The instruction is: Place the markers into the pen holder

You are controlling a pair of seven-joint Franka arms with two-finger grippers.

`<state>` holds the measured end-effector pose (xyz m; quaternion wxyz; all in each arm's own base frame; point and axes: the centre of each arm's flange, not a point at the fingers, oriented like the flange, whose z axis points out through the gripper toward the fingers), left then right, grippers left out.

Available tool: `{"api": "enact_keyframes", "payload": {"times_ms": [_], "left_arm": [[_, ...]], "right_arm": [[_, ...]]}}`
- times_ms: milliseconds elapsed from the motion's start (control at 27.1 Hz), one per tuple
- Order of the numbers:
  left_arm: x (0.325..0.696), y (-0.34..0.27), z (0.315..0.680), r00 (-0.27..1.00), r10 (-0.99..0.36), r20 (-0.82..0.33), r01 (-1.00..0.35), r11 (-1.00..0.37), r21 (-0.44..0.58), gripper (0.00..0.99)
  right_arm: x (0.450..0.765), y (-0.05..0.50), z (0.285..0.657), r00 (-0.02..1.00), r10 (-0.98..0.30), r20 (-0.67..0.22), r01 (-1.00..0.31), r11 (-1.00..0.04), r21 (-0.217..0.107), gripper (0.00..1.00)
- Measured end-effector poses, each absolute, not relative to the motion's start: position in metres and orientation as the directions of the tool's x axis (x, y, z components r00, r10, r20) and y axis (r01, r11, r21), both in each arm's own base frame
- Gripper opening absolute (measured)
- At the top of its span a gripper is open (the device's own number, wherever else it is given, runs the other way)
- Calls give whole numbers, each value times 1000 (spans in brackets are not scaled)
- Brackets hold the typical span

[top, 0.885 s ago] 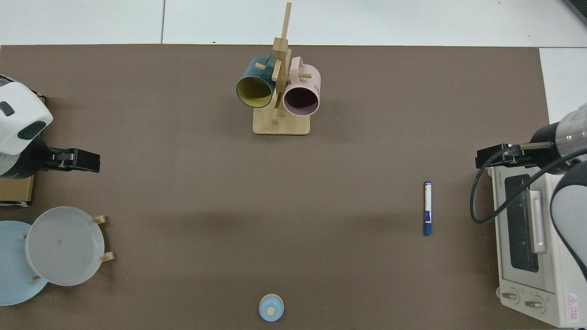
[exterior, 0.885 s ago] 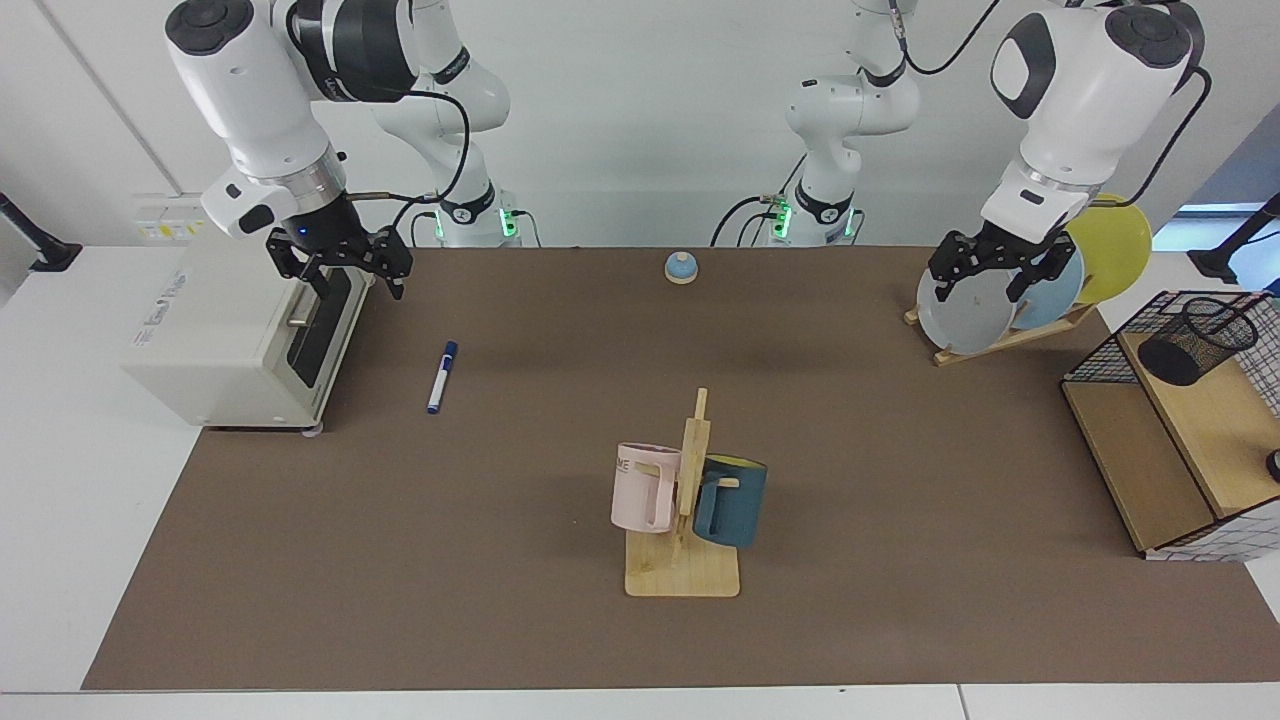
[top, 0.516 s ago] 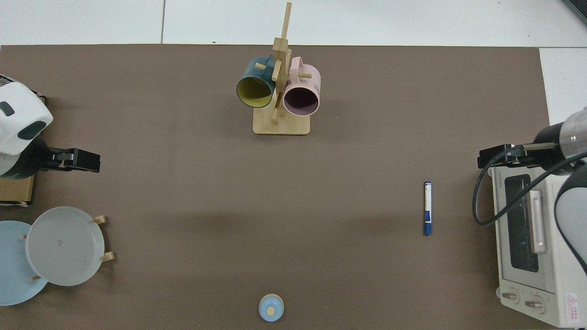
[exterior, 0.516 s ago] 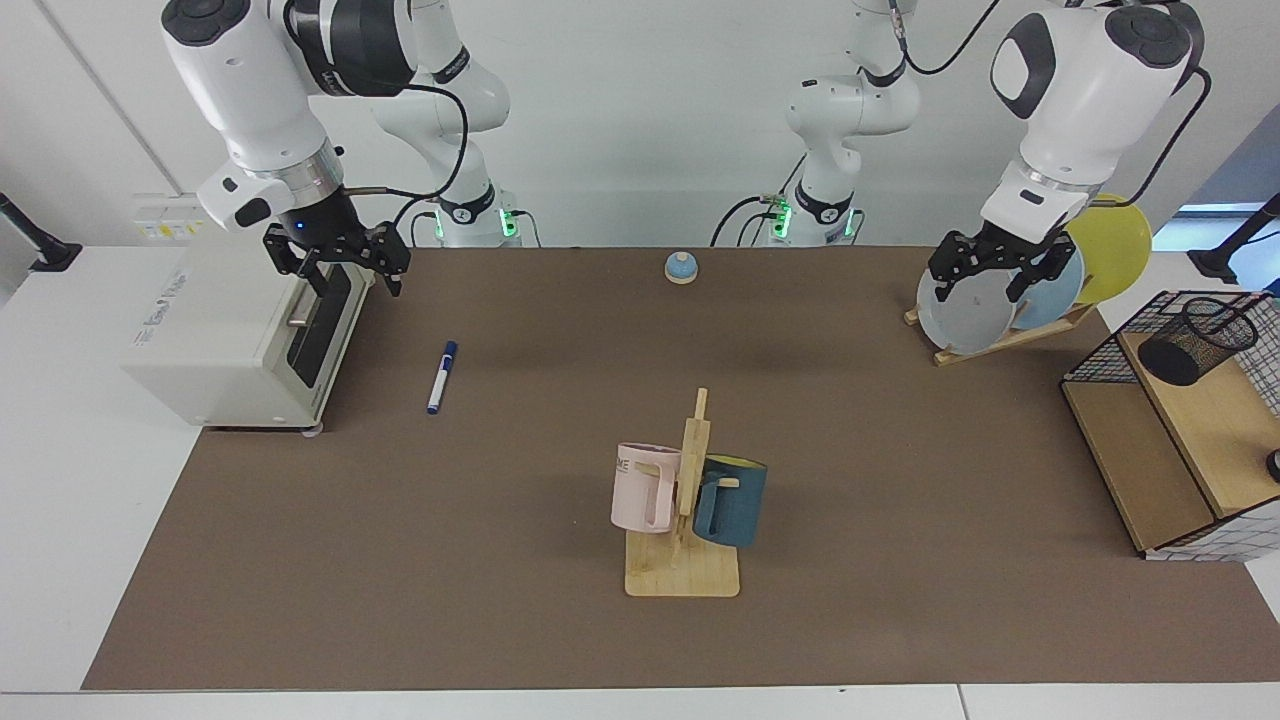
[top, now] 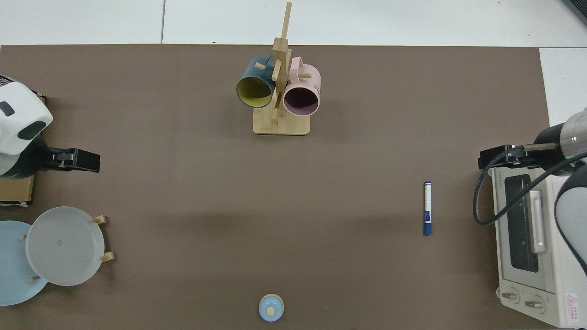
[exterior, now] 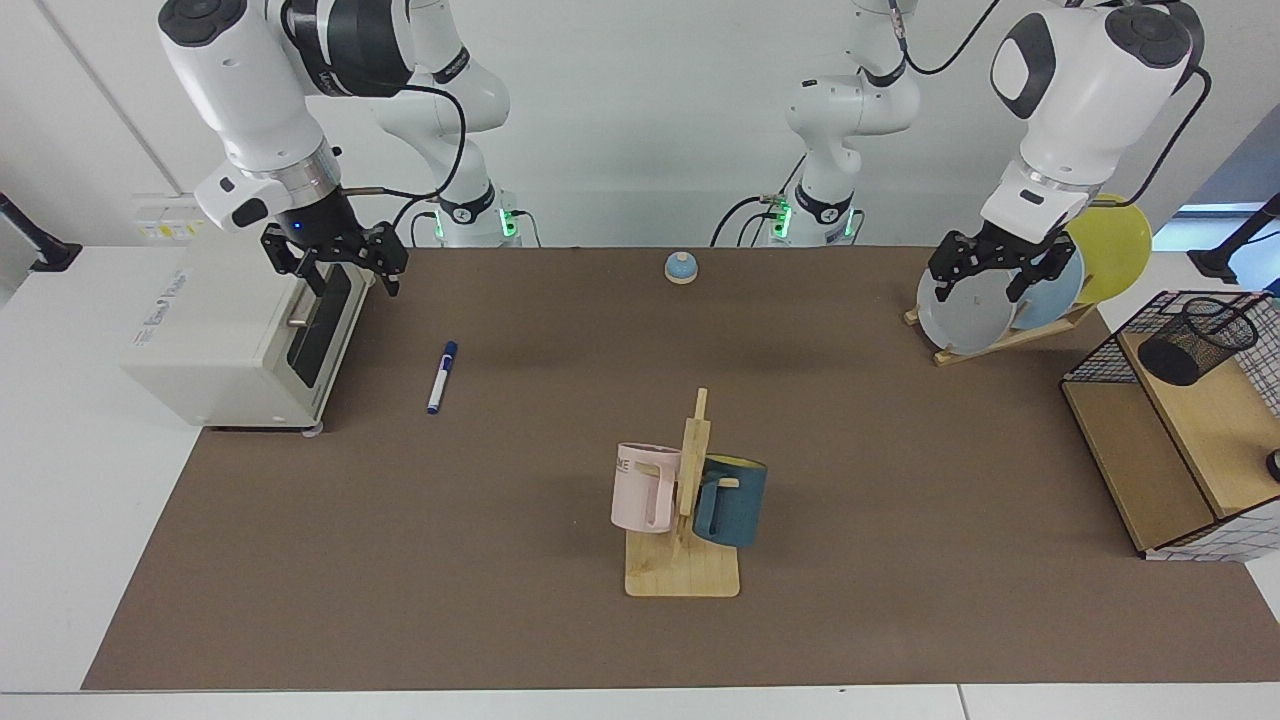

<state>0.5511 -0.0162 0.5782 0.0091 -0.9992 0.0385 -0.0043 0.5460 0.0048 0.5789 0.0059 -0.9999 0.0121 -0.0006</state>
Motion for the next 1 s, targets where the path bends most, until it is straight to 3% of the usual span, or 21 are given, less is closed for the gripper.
{"api": "enact_keyframes", "payload": {"times_ms": [111, 553, 995], "left_arm": [[551, -16, 578, 997, -77, 8, -77, -997, -18, 991], [551, -16, 578, 997, -77, 8, -77, -997, -18, 991], [550, -16, 577, 996, -88, -4, -88, -996, -18, 991]], "right_arm": [[548, 7, 561, 1000, -21, 4, -21, -1000, -12, 1000], [559, 28, 424, 999, 12, -38, 12, -1000, -1, 1000], [533, 19, 329, 998, -14, -66, -14, -1000, 6, 1000]]}}
